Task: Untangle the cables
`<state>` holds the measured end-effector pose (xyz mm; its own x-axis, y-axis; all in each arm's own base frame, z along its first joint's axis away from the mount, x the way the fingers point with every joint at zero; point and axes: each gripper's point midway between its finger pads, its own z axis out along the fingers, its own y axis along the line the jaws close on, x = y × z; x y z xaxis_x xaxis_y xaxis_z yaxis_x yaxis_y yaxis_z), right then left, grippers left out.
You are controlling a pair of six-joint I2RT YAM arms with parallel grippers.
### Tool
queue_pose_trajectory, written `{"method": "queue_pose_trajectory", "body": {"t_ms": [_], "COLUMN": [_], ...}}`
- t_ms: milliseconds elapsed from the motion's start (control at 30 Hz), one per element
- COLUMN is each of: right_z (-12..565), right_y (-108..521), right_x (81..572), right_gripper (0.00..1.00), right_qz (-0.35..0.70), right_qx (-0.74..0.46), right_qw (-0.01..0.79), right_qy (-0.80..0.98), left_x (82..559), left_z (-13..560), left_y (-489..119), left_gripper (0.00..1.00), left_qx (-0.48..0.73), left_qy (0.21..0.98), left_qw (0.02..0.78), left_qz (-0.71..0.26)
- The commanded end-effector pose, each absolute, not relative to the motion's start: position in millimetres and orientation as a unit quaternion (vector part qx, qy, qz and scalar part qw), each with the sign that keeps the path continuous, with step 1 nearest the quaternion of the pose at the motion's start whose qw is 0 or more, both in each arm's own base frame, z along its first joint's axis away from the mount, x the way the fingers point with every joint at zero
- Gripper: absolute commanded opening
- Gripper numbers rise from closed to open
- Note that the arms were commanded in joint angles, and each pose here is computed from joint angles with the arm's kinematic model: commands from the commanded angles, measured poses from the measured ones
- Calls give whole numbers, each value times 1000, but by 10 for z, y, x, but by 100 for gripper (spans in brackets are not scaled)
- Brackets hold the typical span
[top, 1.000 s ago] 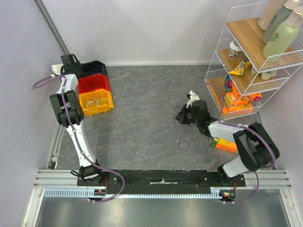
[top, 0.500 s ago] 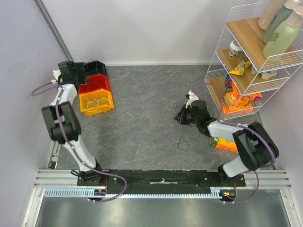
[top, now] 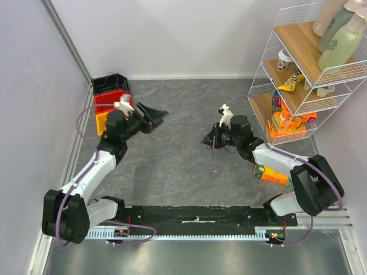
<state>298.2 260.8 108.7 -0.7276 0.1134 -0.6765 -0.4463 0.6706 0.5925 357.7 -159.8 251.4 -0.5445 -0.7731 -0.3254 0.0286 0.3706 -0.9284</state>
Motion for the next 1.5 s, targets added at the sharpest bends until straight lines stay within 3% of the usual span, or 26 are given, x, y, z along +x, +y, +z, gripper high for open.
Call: {"method": "queue_pose_trajectory", "body": {"t_ms": [0,167,433,700,800,867,900,933,1233,1367,1467], "right_z": [1840,2233,2685,2745,2683,2611,2570,2510,1268,784,654], "right_y": [2801,2865,3137,3174,3188,3169,3155,3140,2833,2835,2640], "right_x": [2875,2829,2617,2517,2464,2445,2434,2428,2384,2157,2166], "right_gripper": [0,0,0,0,0,0,0,1,21,37,50], "right_qz": [471,491,574,585,586,578,573,565,357,320,272], "right_qx": [-100,-52,11,34,36,35,32,28,-89,-147,-149], "right_qw": [354,351,313,305,295,293,295,296,267,205,215], "right_qy": [802,796,757,750,754,761,764,770,890,913,926], "left_x": [2726,2170,1824,1943,1987,2064,2102,2118,2068,1993,2003], "left_z": [2577,2464,2312,2260,2246,2179,2141,2136,1870,1750,1594], "left_y": [-2291,-2679,-3197,-3340,-3340,-3267,-3219,-3171,-2636,-2512,-2402], "left_gripper": [68,72,75,61,44,16,7,2,2,2,2], "left_qx": [20,174,278,276,271,255,245,239,171,162,145], "left_qy": [714,707,696,700,704,722,731,735,771,788,817], "left_qw": [428,470,481,485,488,491,495,499,511,496,476], "left_qz": [-554,-499,-454,-445,-439,-415,-401,-392,-338,-326,-292]}}
